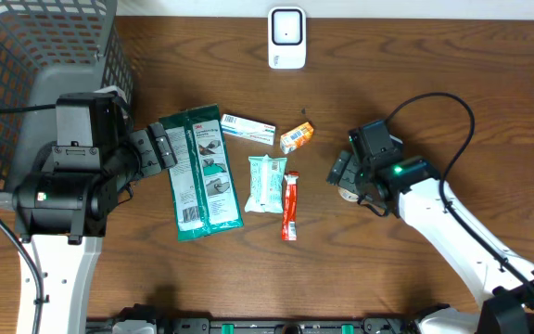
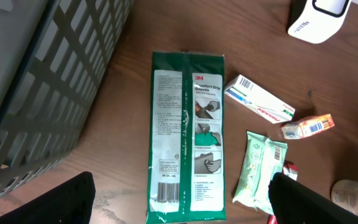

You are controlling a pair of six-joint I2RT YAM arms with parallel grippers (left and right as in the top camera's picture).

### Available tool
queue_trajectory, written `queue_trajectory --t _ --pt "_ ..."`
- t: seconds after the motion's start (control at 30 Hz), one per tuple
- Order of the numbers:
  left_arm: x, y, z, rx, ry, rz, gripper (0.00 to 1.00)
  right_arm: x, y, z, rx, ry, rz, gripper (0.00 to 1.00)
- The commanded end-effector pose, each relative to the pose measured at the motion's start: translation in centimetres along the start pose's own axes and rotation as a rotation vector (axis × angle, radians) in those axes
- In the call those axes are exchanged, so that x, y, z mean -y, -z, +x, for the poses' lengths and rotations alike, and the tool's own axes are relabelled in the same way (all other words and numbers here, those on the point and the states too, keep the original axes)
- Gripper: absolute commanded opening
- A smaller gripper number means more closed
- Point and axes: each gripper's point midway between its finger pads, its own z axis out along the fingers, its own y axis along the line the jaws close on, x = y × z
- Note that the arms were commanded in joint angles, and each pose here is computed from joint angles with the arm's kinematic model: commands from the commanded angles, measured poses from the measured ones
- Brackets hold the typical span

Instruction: Scan the item barcode

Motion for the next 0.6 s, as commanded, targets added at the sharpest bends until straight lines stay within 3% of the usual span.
queue_trajectory --t 0.0,0.3,0.57 --pt "-0.2 0.2 -0.3 0.010 -0.019 -0.010 0.90 1.0 -0.1 -1.1 0.062 -0.022 0.045 0.80" --pt "-0.2 0.2 -0.3 0.010 -0.019 -0.010 0.90 0.8 -0.1 -1.5 0.073 0.327 0.052 0.61" --pt "-0.2 0.2 -0.3 0.010 -0.019 -0.010 0.90 0.1 0.0 -2.3 0.106 0.649 0.045 0.55"
